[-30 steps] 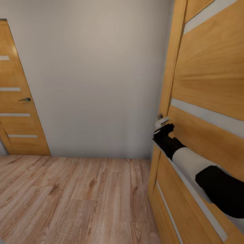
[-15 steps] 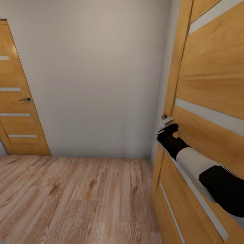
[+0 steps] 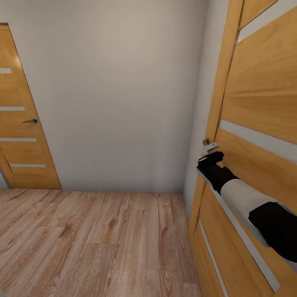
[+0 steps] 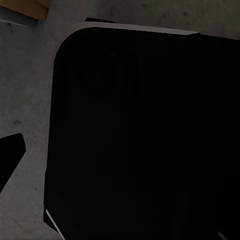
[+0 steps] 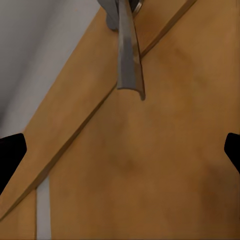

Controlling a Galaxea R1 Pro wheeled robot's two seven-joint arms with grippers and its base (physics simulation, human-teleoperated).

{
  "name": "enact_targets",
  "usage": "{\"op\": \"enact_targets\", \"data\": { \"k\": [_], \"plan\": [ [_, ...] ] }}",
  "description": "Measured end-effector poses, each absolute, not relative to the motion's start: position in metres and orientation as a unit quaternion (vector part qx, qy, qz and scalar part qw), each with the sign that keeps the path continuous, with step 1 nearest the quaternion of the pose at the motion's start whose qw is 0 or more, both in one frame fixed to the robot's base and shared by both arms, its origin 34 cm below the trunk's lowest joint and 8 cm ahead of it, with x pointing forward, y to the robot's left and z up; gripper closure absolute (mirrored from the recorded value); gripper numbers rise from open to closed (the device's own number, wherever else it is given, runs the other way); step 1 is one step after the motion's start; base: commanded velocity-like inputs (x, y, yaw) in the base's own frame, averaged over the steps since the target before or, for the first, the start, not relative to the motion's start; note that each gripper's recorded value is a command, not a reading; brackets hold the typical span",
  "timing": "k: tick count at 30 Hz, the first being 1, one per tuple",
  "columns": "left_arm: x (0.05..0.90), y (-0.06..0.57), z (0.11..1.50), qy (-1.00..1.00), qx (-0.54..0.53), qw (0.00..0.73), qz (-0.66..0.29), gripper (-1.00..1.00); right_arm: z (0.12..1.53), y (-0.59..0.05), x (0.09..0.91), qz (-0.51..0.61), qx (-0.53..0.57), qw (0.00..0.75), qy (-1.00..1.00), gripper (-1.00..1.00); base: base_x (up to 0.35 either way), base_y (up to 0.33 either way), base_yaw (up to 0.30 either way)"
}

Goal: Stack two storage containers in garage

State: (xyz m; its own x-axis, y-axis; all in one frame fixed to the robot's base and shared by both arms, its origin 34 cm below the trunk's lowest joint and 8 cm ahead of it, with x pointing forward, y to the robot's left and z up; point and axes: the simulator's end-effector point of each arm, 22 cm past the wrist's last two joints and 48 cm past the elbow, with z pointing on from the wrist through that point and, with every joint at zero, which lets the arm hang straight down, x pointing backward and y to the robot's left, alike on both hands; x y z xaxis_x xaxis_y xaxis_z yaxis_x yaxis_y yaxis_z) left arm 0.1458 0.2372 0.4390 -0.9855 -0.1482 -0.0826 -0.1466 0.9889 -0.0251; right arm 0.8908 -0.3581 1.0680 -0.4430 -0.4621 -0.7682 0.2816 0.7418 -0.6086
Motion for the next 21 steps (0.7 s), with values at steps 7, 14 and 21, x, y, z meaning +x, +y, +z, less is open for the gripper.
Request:
{"op": "enact_targets", "data": {
  "k": [7,14,21],
  "plan": [
    [0.1459,0.2372,0.4390,0.996,-0.074,0.042,-0.010,-1.00,1.0682,-0.3580,0.8909,-0.353,-0.057,0.525,0.772,-1.00,0.000,0.000,0.000],
    [0.1459,0.2372,0.4390,0.996,-0.075,0.042,-0.010,-1.00,1.0682,-0.3579,0.8910,-0.352,-0.057,0.525,0.772,-1.00,0.000,0.000,0.000],
    [0.1458,0.2372,0.4390,0.996,-0.075,0.042,-0.009,-1.00,1.0682,-0.3580,0.8909,-0.353,-0.057,0.525,0.772,-1.00,0.000,0.000,0.000]
  ]
}}
